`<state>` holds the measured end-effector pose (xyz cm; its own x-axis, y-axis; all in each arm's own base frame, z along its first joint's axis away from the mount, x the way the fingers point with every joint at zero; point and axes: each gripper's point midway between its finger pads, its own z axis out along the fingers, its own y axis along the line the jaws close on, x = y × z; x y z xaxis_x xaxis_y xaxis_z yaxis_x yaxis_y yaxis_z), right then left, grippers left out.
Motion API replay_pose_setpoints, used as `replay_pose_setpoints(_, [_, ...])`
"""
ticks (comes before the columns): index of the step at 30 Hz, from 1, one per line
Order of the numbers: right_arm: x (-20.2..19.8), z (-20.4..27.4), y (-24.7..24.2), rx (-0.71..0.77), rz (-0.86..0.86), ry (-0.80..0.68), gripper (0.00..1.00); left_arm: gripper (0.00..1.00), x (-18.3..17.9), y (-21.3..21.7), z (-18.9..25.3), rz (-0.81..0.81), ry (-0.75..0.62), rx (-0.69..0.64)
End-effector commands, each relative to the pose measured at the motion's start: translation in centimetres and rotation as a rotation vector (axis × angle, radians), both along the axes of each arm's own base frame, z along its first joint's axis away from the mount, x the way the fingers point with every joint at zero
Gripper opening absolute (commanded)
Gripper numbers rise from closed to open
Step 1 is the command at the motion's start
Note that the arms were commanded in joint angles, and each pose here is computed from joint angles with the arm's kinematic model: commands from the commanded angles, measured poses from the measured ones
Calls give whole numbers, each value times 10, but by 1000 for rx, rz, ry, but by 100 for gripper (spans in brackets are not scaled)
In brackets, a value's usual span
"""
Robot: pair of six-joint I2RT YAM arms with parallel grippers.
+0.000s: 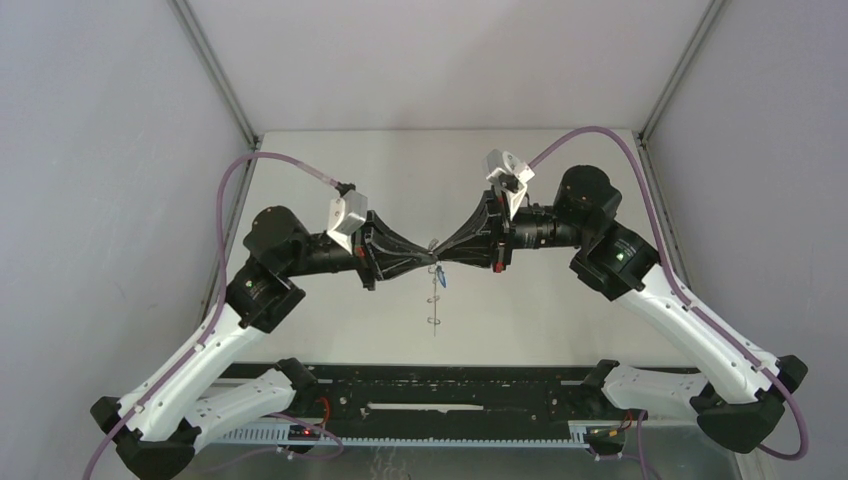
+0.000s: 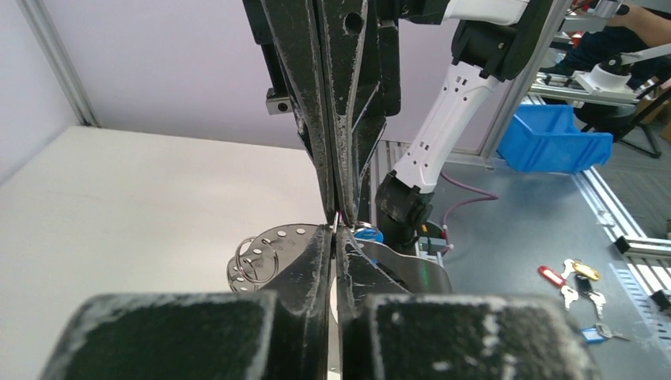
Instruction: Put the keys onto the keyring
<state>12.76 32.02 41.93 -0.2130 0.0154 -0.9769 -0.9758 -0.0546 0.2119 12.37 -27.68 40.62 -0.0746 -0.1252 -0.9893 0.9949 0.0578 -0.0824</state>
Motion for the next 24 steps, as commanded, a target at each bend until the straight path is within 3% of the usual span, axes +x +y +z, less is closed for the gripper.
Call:
replay_pose_setpoints(1, [-5, 1, -12, -51, -18, -11, 0, 17, 3, 1, -15, 11, -54, 38])
replay_pose_setpoints(3, [-4, -6, -14, -99, -36, -12, 0, 35, 6, 3, -28, 24, -60, 82])
replay_pose_setpoints(4, [-4, -8, -15, -123, -44, -15, 0, 40, 7, 3, -33, 27, -61, 103])
replay_pose_setpoints(9, [-5, -38, -15, -309, -67, -45, 0, 51, 7, 7, -51, 11, -96, 212])
replay_pose_setpoints(12, [-7, -48, -13, -390, -73, -65, 0, 50, 6, 7, -54, -6, -98, 237])
replay_pose_setpoints(19, [-8, -59, -9, -491, -91, -109, 0, 37, -1, 4, -50, -57, -92, 228])
replay_pose_setpoints(24, [-7, -61, -8, -516, -107, -120, 0, 37, -20, 5, -55, -156, -71, 226])
